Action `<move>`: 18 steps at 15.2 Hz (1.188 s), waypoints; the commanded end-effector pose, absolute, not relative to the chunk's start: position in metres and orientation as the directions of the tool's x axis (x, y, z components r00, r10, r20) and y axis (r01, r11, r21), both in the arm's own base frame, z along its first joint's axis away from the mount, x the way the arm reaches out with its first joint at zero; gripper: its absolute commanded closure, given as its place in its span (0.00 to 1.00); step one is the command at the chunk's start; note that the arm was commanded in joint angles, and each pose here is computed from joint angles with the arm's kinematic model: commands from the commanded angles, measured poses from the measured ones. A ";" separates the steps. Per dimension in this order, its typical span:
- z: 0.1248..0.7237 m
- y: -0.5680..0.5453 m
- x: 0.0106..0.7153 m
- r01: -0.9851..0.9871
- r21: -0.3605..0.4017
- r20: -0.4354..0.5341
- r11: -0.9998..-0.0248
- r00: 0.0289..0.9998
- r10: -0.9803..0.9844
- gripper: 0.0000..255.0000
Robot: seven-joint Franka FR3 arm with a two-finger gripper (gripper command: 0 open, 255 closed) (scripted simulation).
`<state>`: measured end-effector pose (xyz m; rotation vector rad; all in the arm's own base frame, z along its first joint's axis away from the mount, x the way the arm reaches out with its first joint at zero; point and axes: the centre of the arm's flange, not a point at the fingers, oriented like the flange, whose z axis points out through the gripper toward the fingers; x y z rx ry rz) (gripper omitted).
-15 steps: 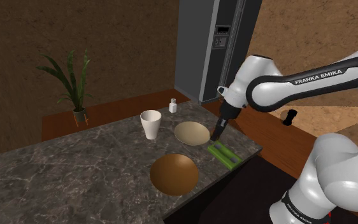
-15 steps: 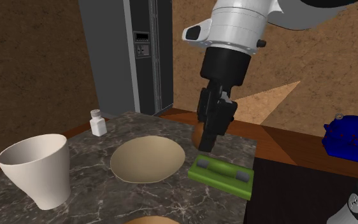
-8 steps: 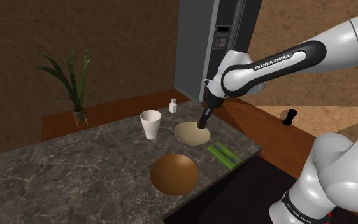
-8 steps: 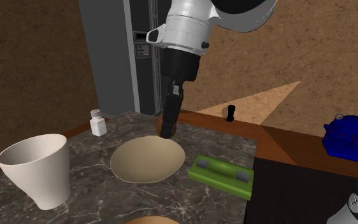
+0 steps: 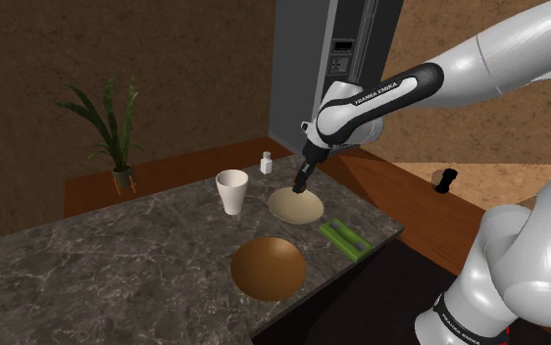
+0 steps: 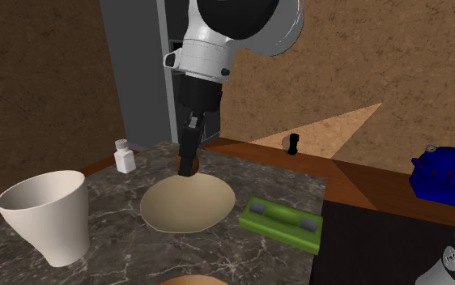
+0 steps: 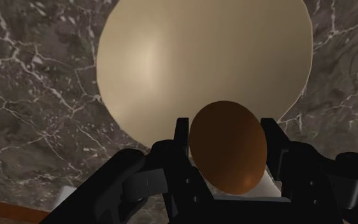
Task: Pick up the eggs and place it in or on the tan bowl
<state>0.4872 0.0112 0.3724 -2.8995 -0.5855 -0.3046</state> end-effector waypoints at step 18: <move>0.325 0.011 0.488 0.398 -0.123 0.232 -0.909 0.902 0.364 0.00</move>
